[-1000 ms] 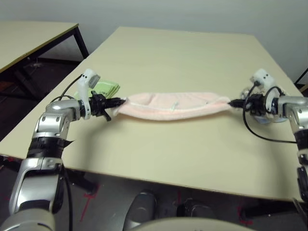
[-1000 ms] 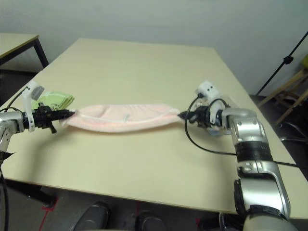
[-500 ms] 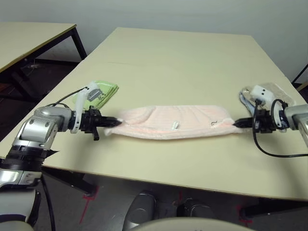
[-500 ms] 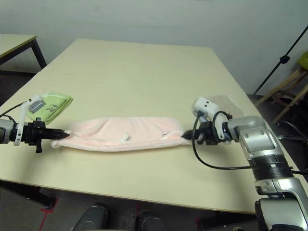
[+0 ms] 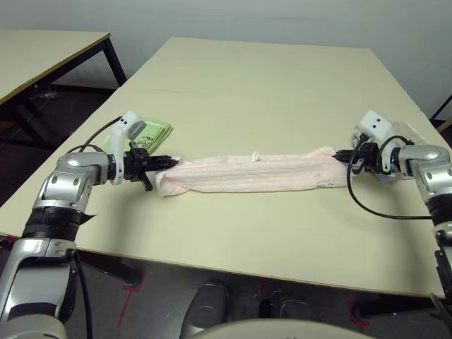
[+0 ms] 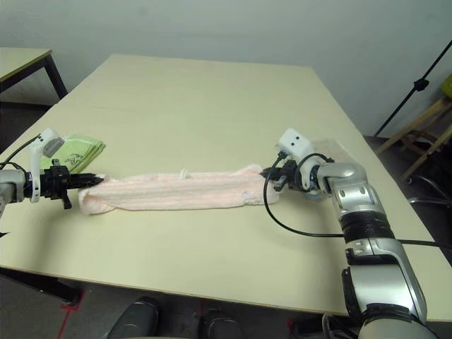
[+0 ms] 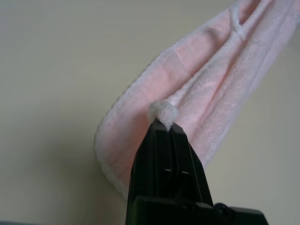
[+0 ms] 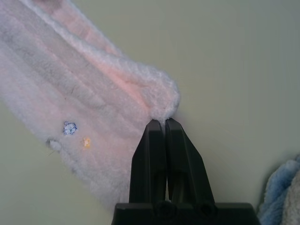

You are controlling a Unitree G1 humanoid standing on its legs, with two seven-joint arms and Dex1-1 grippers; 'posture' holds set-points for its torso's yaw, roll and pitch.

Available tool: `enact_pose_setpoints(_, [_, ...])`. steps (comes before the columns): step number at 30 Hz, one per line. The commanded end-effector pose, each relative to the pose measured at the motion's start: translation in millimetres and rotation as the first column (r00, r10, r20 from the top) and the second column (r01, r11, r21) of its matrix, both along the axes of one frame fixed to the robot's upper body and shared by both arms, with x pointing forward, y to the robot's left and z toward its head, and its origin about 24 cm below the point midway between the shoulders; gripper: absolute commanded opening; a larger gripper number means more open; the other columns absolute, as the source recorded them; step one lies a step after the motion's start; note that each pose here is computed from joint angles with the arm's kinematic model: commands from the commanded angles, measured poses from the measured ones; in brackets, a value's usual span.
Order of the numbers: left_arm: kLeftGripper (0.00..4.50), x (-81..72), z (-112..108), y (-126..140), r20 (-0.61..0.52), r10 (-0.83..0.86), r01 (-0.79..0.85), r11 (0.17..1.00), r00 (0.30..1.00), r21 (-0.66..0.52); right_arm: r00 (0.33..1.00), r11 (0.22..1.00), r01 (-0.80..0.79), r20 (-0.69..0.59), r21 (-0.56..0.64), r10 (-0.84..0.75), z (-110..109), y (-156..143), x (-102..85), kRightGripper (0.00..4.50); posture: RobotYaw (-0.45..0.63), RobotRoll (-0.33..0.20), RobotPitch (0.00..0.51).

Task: Fold the towel and set it aside.

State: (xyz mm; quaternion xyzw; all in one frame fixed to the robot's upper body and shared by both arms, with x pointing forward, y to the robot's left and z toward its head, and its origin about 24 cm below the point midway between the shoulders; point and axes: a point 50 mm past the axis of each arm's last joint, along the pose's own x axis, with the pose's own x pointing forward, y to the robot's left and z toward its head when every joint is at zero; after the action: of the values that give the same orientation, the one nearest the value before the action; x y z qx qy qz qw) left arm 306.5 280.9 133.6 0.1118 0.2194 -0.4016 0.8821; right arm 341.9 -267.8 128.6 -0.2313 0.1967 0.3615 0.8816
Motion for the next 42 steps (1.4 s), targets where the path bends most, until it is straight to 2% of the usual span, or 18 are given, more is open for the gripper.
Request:
enact_pose_setpoints(1, [0.04, 2.3, -2, 2, 0.006, 0.019, -0.019, 1.0, 1.0, 0.011, 1.0, 1.0, 0.002, 0.026, -0.017, -0.002, -1, 1, 3.2, 0.0, 0.22, 0.0, 0.059])
enact_pose_setpoints(3, [0.49, 5.5, -3, 5, 0.024, 0.053, -0.054, 0.998, 0.998, 0.014, 0.997, 0.999, 0.013, 0.081, -0.03, -0.011, -1, 3, 7.3, 0.0, 0.22, 0.0, 0.06])
enact_pose_setpoints(4, [0.72, 7.7, -3, 7, 0.038, 0.081, -0.082, 0.997, 0.996, 0.011, 0.993, 1.0, 0.023, 0.117, -0.021, -0.02, 1, 5, 10.2, 0.48, 0.22, 0.0, 0.061])
enact_pose_setpoints(6, [1.35, 10.4, 0, 11, 0.062, 0.117, -0.118, 0.993, 0.991, 0.006, 0.99, 1.0, 0.03, 0.135, -0.002, -0.029, 4, 5, 13.1, 1.03, 0.22, 0.0, 0.063])
enact_pose_setpoints(11, [3.09, 18.4, 19, 24, 0.169, 0.212, -0.215, 0.977, 0.963, -0.001, 0.974, 0.996, 0.065, 0.213, 0.052, -0.075, 23, 2, 21.9, 2.86, 0.22, 0.0, 0.068])
enact_pose_setpoints(14, [4.16, 17.8, 29, 26, 0.19, 0.228, -0.232, 0.973, 0.955, -0.001, 0.962, 0.993, 0.083, 0.253, 0.078, -0.101, 35, 0, 25.9, 4.0, 0.22, 0.0, 0.07])
enact_pose_setpoints(15, [4.45, 16.6, 31, 26, 0.194, 0.225, -0.229, 0.973, 0.955, 0.001, 0.957, 0.992, 0.093, 0.266, 0.085, -0.112, 40, -1, 26.9, 4.32, 0.22, 0.0, 0.071])
enact_pose_setpoints(16, [4.48, 15.4, 34, 25, 0.198, 0.228, -0.23, 0.973, 0.953, -0.012, 0.951, 0.989, 0.105, 0.281, 0.106, -0.131, 45, -2, 28.2, 4.42, 0.22, 0.0, 0.071])
enact_pose_setpoints(19, [4.48, 11.6, 42, 15, 0.204, 0.244, -0.232, 0.969, 0.948, -0.079, 0.938, 0.974, 0.121, 0.299, 0.19, -0.175, 58, -4, 29.7, 4.42, 0.22, 0.0, 0.072])
enact_pose_setpoints(21, [4.48, 7.4, 43, 1, 0.203, 0.238, -0.216, 0.969, 0.95, -0.123, 0.944, 0.964, 0.112, 0.277, 0.239, -0.179, 58, -2, 28.1, 4.42, 0.23, 0.0, 0.076])
enact_pose_setpoints(24, [4.48, 0.7, 38, -23, 0.19, 0.234, -0.2, 0.963, 0.954, -0.181, 0.959, 0.961, 0.071, 0.247, 0.268, -0.14, 48, 9, 22.1, 4.42, 0.23, 0.0, 0.079])
enact_pose_setpoints(28, [4.48, -6.3, 29, -54, 0.156, 0.279, -0.226, 0.93, 0.948, -0.288, 0.974, 0.914, 0.05, 0.182, 0.403, -0.134, 35, 33, 12.7, 4.42, 0.23, 0.0, 0.08])
enact_pose_setpoints(35, [4.48, -15.3, 8, -85, 0.093, 0.393, -0.337, 0.869, 0.915, -0.363, 0.993, 0.876, 0.019, 0.093, 0.482, -0.073, 9, 69, -10.6, 4.42, 0.22, 0.0, 0.082])
enact_pose_setpoints(37, [4.5, -19.7, 3, -95, 0.076, 0.392, -0.339, 0.865, 0.917, -0.371, 0.995, 0.872, 0.003, 0.082, 0.49, -0.049, 5, 77, -16.6, 4.04, 0.22, 0.0, 0.082])
enact_pose_setpoints(40, [3.89, -26.4, -7, -102, 0.061, 0.385, -0.343, 0.875, 0.921, -0.342, 0.997, 0.861, 0.018, 0.052, 0.509, -0.051, 0, 82, -21.5, 3.14, 0.22, 0.0, 0.08])
enact_pose_setpoints(42, [3.19, -30.3, -13, -103, 0.063, 0.376, -0.341, 0.889, 0.924, -0.305, 0.999, 0.86, 0.014, 0.03, 0.511, -0.034, -4, 86, -25.2, 2.35, 0.22, 0.0, 0.08])
